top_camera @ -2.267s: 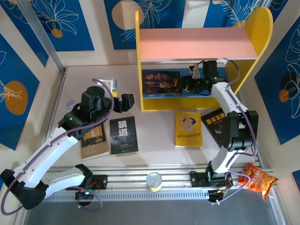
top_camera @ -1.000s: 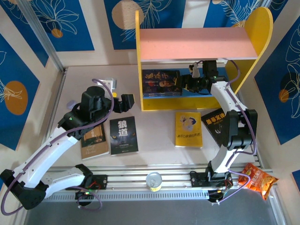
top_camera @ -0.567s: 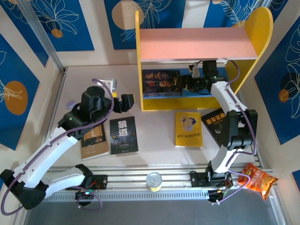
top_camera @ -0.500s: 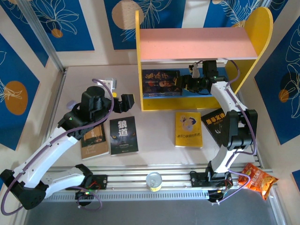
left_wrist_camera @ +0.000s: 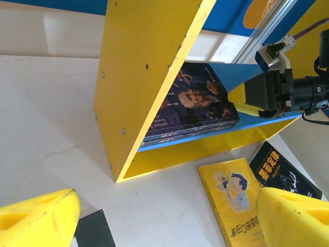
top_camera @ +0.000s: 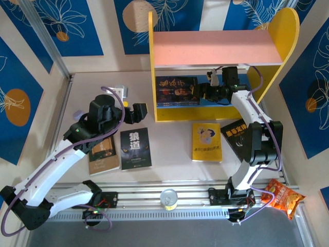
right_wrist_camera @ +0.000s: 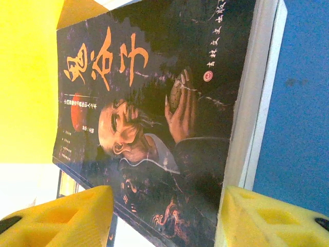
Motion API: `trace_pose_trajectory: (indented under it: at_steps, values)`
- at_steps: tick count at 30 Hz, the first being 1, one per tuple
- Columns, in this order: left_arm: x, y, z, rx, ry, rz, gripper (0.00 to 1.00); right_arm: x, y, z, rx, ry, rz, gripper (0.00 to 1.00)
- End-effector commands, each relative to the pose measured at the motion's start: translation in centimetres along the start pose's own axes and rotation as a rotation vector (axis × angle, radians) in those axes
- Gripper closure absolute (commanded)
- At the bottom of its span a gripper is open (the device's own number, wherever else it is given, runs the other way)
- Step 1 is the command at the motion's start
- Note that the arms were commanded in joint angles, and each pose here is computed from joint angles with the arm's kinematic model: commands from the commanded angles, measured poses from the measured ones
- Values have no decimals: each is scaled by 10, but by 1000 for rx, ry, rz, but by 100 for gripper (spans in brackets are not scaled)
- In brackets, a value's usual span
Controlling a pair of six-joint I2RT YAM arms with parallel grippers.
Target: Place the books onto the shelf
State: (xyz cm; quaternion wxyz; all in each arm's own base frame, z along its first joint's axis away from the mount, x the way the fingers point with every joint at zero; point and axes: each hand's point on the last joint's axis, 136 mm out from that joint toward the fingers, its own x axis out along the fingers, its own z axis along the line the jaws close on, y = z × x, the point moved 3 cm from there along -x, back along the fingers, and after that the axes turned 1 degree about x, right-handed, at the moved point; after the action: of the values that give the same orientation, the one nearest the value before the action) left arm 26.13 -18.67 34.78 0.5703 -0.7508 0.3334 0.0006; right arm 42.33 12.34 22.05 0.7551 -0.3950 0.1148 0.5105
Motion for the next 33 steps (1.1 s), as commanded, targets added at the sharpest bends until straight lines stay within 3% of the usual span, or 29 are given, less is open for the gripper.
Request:
trace_pose_trajectory:
  at_steps: [1,33]
  values:
    - [-4,-8,3,11,-11,-29,12,3,22,24,-14,-90,76,43]
    - [-4,-12,1,15,-2,-33,12,-13,14,10,22,-43,37,42]
